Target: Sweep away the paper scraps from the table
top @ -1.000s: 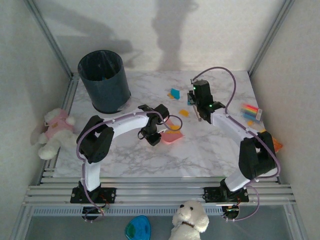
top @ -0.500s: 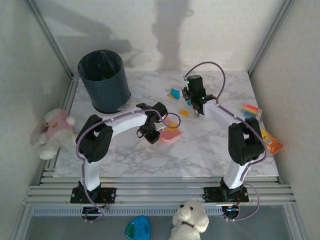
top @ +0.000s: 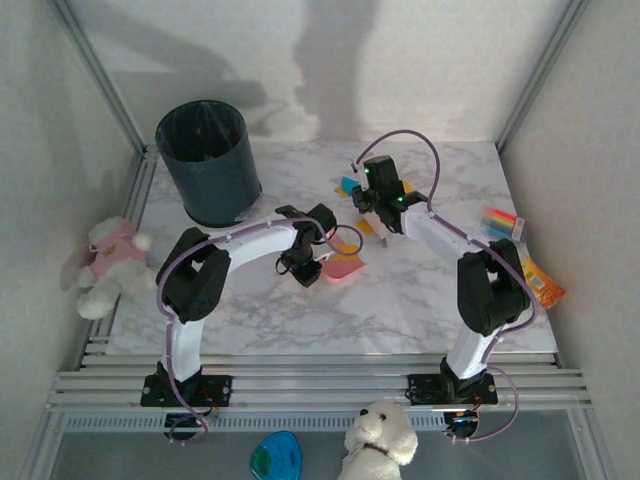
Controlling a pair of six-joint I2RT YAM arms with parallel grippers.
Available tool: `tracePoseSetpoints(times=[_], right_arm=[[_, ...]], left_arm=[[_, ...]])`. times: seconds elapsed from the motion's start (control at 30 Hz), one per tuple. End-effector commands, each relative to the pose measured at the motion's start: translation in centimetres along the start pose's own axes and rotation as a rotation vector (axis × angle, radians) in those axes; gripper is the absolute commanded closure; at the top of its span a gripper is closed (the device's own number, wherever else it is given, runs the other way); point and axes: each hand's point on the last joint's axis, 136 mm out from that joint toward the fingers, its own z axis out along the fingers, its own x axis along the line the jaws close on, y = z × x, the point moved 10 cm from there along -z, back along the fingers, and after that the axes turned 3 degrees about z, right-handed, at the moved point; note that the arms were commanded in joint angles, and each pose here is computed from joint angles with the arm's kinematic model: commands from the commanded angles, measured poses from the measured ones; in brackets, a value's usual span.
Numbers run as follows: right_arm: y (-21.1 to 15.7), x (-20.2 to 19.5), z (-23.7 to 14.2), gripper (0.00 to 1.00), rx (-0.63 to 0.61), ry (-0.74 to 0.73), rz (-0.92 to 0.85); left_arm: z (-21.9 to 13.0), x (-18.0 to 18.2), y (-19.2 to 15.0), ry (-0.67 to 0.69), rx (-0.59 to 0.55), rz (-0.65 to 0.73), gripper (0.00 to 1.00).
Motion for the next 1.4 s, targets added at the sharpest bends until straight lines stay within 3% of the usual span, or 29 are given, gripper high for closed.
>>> tracePoseSetpoints(times=[0.0, 0.33, 0.67, 1.0, 1.37], right_arm=[[-0.9, 1.7, -1.7, 1.00, 0.051, 0.119, 0.024], [-0.5, 2.3, -5.3, 1.00, 0.004, 0.192, 0.099], [0.7, 0.8, -7.4, 1.00, -0.115, 0.053, 0.129], [1.3, -0.5, -4.0, 1.00, -0.145, -0.187, 0.090], [0.1, 0.6, -0.1, 1.00, -0.014, -0.063, 0.015]], left_arm=[[0.2, 0.5, 0.2, 0.021, 0.023, -0.009, 1.00], [0.1, 0.5, 0.2, 0.030, 0.018, -0.013, 1.00], [0.2, 0.5, 0.0, 0.034, 0.030, -0.015, 1.00], [0.0, 0.5, -0.1, 0.031, 0.027, -0.013, 1.00], [0.2, 0.5, -0.1, 0.027, 0.029, -0.012, 1.00]])
